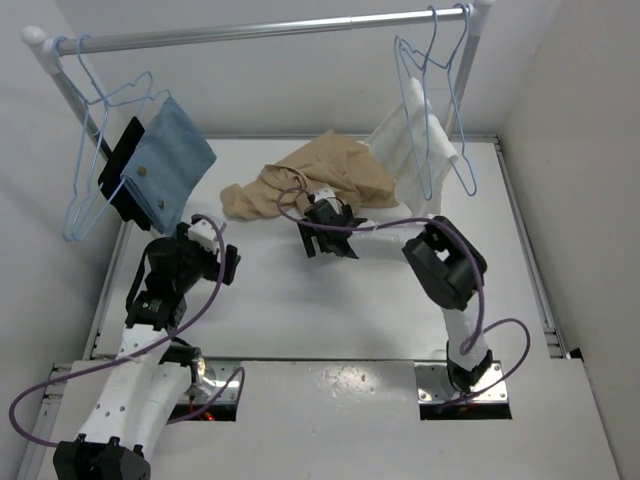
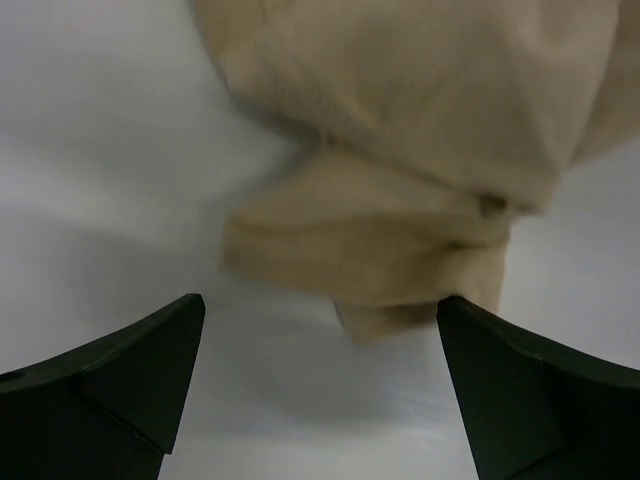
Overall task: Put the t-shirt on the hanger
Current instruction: Move the tshirt to the center of the board
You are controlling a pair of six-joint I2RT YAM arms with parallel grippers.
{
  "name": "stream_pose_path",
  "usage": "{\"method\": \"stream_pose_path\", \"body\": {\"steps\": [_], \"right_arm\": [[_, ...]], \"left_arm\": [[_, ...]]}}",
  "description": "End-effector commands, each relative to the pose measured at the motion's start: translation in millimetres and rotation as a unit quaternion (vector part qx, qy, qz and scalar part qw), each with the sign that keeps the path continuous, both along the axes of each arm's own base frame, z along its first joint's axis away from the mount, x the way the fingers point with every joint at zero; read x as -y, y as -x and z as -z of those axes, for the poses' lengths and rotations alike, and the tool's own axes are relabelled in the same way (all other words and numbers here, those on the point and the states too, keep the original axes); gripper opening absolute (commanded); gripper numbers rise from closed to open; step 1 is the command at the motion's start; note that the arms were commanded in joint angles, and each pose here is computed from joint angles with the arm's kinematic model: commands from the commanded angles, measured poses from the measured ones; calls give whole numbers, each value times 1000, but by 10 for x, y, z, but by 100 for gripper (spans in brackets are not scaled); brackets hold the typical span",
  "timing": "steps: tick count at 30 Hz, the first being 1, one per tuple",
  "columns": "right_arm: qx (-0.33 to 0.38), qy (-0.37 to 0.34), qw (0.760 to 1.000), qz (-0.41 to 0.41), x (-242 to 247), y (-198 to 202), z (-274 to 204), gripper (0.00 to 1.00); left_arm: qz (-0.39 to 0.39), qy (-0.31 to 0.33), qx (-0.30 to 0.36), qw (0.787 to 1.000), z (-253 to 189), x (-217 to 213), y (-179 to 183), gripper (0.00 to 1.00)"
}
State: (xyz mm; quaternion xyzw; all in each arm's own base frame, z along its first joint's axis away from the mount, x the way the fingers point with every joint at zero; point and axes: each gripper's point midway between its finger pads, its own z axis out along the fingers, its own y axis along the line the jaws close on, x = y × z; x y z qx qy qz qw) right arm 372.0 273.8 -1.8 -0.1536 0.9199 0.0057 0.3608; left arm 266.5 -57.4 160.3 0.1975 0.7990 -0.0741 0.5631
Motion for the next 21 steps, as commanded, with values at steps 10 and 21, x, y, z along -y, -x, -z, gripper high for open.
{"method": "stream_pose_path", "body": {"steps": [10, 21], "right_arm": [[-48, -60, 997, 30, -432, -447, 245, 88], [-98, -35, 988, -116, -192, 439, 310, 0]], "left_arm": [[-11, 3, 36, 999, -125, -26, -67, 91], [-20, 1, 36, 999, -81, -67, -64, 88]]}}
